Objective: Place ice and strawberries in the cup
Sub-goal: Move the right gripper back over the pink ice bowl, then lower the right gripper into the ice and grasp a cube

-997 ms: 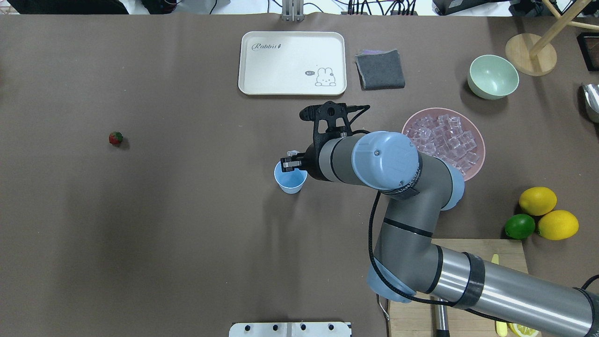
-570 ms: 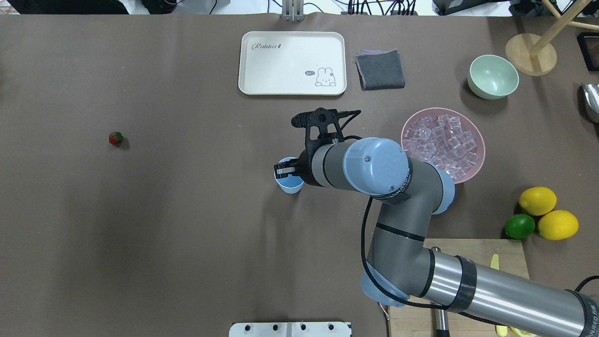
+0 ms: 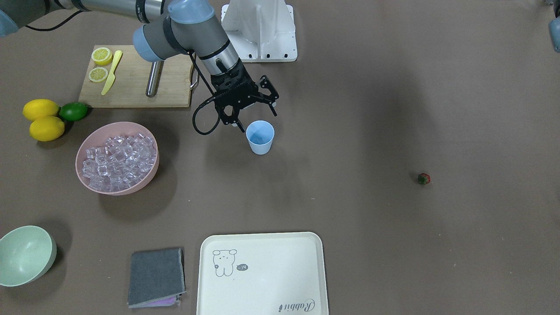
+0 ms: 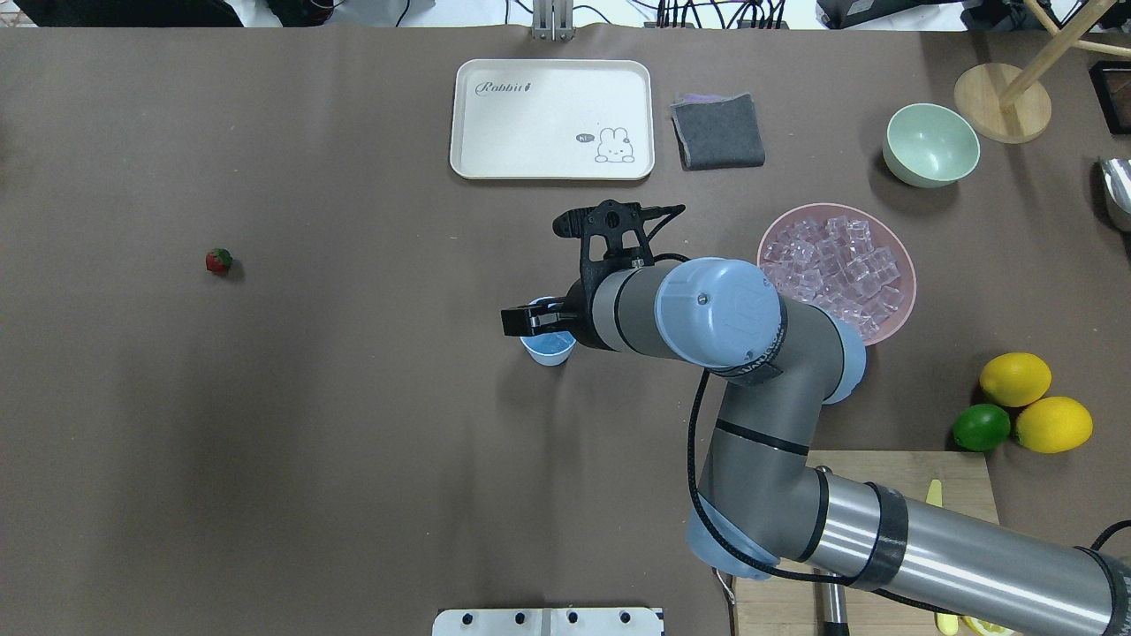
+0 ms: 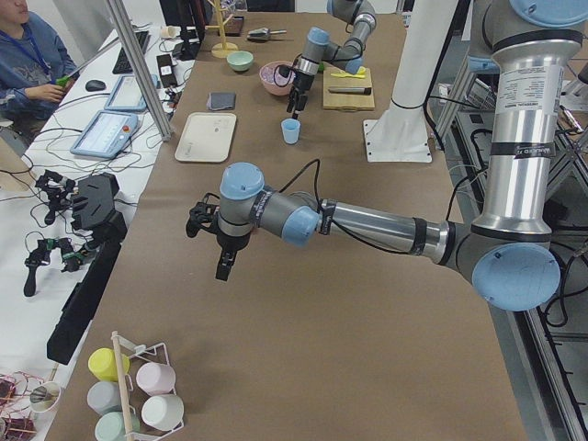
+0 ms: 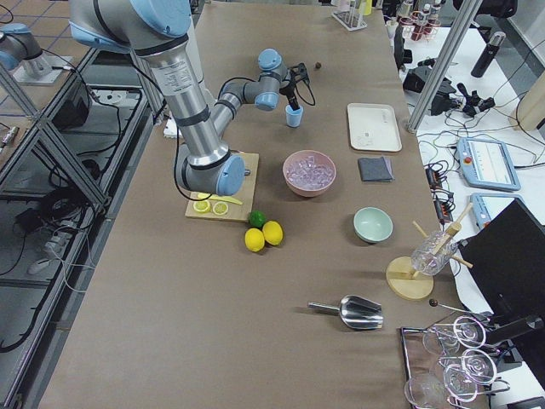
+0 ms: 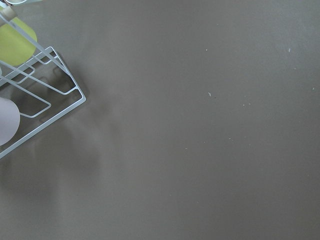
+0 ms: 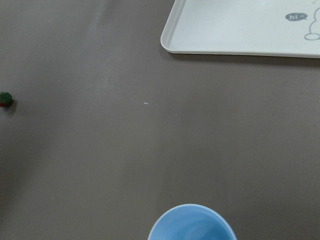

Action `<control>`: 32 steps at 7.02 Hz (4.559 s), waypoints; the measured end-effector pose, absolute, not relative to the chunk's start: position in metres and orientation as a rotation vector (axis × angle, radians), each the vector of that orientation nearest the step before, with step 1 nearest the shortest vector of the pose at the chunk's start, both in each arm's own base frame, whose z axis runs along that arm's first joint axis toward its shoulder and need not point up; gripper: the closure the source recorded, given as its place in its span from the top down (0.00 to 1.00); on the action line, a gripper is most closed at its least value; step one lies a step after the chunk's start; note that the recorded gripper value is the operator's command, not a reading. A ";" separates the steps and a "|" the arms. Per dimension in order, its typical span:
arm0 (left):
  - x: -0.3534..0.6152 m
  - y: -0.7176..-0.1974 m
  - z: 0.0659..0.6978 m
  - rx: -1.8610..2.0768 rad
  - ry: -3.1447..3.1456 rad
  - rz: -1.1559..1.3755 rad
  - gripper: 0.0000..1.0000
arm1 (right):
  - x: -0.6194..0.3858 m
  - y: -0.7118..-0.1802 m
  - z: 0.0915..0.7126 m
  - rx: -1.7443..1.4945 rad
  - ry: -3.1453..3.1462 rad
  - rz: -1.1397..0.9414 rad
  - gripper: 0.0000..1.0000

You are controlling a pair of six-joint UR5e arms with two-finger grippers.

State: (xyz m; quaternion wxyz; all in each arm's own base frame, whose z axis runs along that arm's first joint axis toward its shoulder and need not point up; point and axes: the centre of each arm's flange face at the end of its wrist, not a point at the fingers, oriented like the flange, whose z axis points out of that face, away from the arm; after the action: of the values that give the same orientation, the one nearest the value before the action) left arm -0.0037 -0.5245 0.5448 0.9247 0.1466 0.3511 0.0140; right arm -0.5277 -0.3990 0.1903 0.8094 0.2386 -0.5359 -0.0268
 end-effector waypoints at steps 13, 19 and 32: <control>-0.004 -0.518 0.537 0.365 0.730 0.039 0.98 | -0.296 -0.485 0.397 0.377 -0.900 0.058 0.76; -0.006 -0.513 0.535 0.371 0.728 0.038 0.98 | -0.361 -0.456 0.410 0.347 -0.867 0.031 0.79; -0.004 -0.512 0.538 0.363 0.728 0.039 0.98 | -0.333 -0.472 0.400 0.344 -0.892 0.051 0.00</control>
State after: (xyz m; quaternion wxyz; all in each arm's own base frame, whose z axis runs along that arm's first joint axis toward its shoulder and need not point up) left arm -0.0043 -0.5122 0.5378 0.9183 0.1764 0.3539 0.0189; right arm -0.3334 -0.4721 0.4005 0.8876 0.1657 -0.4291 0.0243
